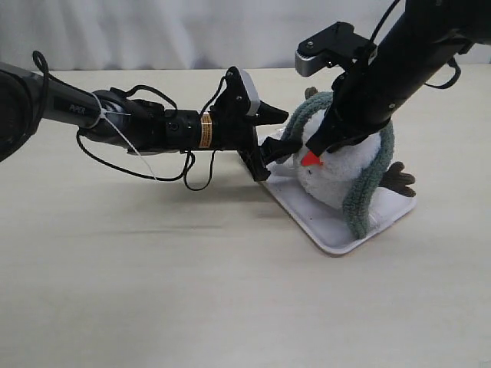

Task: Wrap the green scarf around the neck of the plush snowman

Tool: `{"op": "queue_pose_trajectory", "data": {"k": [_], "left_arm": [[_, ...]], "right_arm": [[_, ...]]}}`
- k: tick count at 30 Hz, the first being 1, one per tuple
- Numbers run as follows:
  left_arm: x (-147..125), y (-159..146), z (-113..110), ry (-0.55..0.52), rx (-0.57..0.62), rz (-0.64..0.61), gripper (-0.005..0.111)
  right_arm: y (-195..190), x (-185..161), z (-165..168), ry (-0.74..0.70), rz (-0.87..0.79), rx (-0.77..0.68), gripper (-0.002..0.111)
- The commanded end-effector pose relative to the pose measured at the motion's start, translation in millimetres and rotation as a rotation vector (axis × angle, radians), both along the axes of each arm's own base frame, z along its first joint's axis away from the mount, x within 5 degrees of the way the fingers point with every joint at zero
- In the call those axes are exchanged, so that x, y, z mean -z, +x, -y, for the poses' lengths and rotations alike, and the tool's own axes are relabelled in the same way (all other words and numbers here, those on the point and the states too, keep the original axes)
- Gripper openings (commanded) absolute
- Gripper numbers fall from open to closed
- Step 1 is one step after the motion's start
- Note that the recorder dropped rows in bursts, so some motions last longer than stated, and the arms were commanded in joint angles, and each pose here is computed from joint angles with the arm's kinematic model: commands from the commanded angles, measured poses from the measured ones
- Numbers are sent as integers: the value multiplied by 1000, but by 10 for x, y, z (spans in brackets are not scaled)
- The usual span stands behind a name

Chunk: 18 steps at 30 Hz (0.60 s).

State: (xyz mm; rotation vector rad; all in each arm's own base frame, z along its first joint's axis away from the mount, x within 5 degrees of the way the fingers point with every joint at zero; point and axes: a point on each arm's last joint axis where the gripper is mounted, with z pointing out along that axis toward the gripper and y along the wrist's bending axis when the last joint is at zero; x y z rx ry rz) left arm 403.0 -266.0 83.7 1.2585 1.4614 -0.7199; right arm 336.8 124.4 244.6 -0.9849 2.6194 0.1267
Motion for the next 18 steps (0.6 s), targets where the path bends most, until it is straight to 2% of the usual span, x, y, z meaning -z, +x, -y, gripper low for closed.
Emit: {"op": "queue_pose_trajectory", "data": {"k": [1,3,4,5,6,9,13,18], "left_arm": [[-17,-13,41,-3,7,15,60],[-16,-14,41,-2,9,16,57],[-5,-9,36,12,3,16,43],[6,-1,29,26,-7,15,34],[24,11,18,47,-23,12,17],[76,5,-1,118,-9,27,0],[120,-23,-9,191,43,33,0],[44,18,26,278,106,-70,0]], "right_arm": [[-17,110,32,-52,-45,-25,4],[-22,113,28,-51,-50,-38,4],[-22,113,28,-51,-50,-38,4],[-22,113,28,-51,-50,-38,4],[-22,113,28,-51,-50,-38,4],[-22,113,28,-51,-50,-38,4],[-20,112,27,-50,-48,-37,4],[-20,112,27,-50,-49,-35,4]]}}
